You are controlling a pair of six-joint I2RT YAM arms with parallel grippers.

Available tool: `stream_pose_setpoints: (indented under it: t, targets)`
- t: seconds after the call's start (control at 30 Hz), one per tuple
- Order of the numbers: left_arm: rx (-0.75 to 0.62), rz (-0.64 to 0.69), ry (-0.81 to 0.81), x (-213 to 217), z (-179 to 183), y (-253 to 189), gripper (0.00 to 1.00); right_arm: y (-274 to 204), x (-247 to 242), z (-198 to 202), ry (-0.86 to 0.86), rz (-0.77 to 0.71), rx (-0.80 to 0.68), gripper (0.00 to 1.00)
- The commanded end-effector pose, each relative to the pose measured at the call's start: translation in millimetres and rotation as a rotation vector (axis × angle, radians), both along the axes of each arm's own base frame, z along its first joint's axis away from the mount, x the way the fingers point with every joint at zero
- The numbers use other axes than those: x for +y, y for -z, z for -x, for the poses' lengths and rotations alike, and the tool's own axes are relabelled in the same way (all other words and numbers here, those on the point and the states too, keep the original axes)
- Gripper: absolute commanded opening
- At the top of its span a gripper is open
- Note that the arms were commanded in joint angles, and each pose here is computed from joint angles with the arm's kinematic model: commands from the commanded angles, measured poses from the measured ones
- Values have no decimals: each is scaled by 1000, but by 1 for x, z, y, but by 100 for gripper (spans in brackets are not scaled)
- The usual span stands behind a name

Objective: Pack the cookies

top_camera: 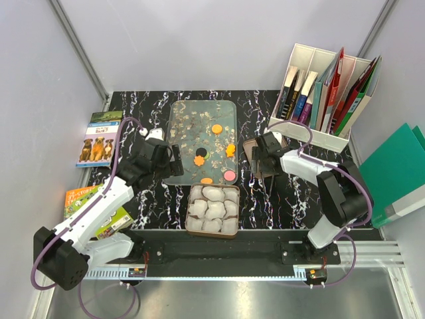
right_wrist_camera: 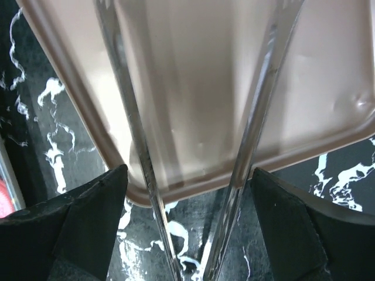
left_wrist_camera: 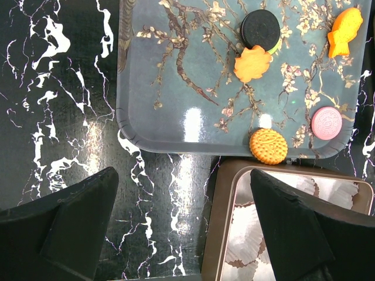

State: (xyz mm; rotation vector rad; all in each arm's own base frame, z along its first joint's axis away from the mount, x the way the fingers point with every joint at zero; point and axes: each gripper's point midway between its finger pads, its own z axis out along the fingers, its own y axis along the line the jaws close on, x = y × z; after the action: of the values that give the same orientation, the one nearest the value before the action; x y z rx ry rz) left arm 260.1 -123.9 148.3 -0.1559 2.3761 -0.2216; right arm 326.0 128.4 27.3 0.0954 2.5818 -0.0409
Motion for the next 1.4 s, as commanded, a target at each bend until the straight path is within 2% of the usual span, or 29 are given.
stream_pose_setpoints:
  t: [0.0, 0.43, 0.6, 0.7, 1.03, 1.37]
  targets:
    - [-39, 32, 23, -8, -6, -15, 98, -1, 1, -9, 37, -70, -24, 91]
    - [-22, 33, 23, -10, -5, -11, 98, 19, 4, -3, 30, -111, 29, 69]
    - [-22, 30, 22, -9, -5, -10, 98, 9, 3, -5, 34, -115, -1, 56]
    - [-25, 31, 22, -9, -5, -11, 98, -15, 3, -9, 37, -134, -64, 52]
    - [-31, 43, 22, -10, -6, -15, 98, -115, 15, -16, 10, -244, -240, 51]
    - [-36, 58, 19, -10, -1, -16, 97, -150, 29, -11, -66, -288, -267, 43]
